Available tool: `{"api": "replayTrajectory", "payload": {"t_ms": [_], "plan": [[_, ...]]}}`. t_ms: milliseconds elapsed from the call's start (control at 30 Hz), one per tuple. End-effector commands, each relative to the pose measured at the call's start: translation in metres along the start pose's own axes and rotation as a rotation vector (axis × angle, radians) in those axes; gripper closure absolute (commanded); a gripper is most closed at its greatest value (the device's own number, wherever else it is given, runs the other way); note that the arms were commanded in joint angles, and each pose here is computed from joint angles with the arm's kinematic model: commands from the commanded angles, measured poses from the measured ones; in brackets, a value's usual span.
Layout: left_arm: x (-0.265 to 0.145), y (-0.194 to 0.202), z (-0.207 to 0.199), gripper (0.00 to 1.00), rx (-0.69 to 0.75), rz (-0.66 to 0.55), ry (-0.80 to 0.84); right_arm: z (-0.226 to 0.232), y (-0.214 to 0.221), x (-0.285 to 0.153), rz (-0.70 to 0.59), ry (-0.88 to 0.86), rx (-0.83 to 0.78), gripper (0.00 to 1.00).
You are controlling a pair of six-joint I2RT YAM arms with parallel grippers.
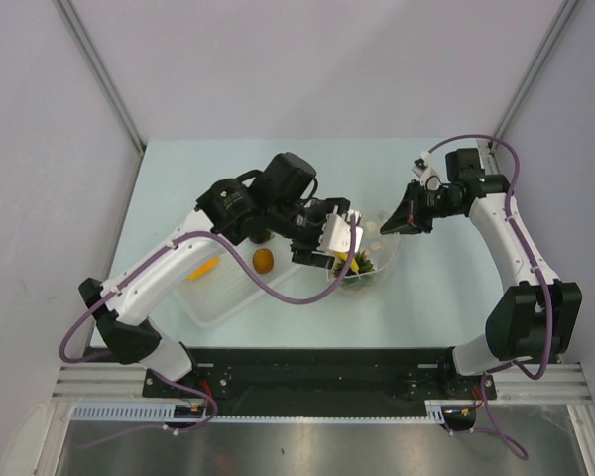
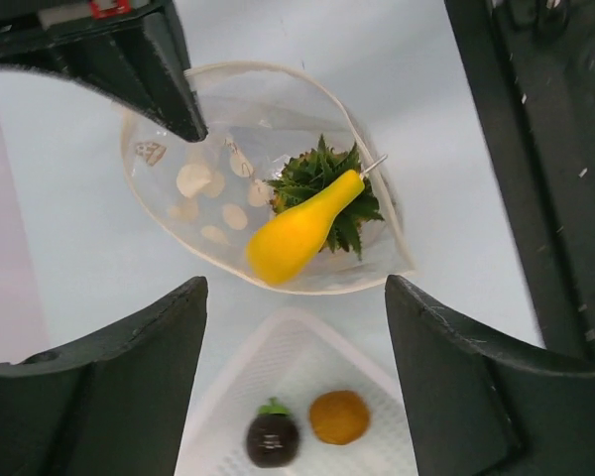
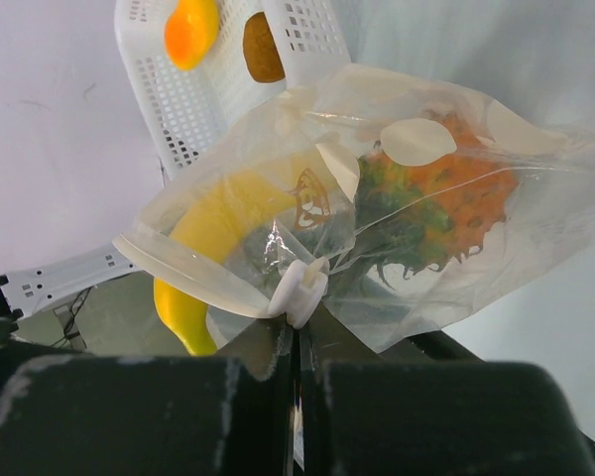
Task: Place the food in the zip-top bag and seal the zipper
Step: Adjust the fake fruit in the zipper food storage bag.
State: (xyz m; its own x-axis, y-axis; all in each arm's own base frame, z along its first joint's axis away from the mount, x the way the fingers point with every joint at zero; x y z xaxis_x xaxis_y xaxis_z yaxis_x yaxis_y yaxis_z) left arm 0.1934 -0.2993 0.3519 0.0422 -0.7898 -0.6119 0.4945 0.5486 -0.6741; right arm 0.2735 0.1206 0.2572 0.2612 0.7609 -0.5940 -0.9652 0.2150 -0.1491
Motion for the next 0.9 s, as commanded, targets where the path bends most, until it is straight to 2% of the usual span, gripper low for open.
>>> {"api": "replayTrajectory", "payload": {"t_ms": [0, 267, 633, 733, 833, 867], "plan": [[0.012, 0.002, 0.002, 0.25, 0.328, -0.033, 0.059, 0.019, -0.002, -0.011, -0.051, -0.025, -0.099, 1.00], [0.035, 0.015, 0.002, 0.29, 0.485, 0.032, 0.143, 0.020, -0.003, -0.011, -0.059, -0.019, -0.115, 1.00], [0.073, 0.033, 0.004, 0.33, 0.520, 0.078, 0.235, 0.023, -0.003, -0.008, -0.052, -0.013, -0.137, 1.00], [0.080, 0.039, 0.003, 0.37, 0.530, 0.109, 0.265, 0.023, -0.004, -0.007, -0.052, -0.010, -0.142, 1.00], [0.075, 0.041, 0.001, 0.46, 0.539, 0.130, 0.295, 0.022, -0.004, -0.007, -0.050, -0.005, -0.143, 1.00], [0.075, 0.041, 0.000, 0.52, 0.538, 0.133, 0.307, 0.021, -0.004, -0.007, -0.049, -0.004, -0.142, 1.00]]}}
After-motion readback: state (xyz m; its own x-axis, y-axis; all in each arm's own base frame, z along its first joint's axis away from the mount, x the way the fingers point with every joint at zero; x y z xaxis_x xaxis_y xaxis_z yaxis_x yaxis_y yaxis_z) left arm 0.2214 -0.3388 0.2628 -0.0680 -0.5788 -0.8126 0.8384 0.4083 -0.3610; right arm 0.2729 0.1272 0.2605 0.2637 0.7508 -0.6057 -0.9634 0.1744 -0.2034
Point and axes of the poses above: each gripper's point midway between its finger pads, its own x axis out along the fingers, its own z axis along the line the jaws close on, y = z × x, the point moved 5 cm from there along -x, back along the fingers, and after that the axes turned 6 degrees about x, right-handed, at the moved point
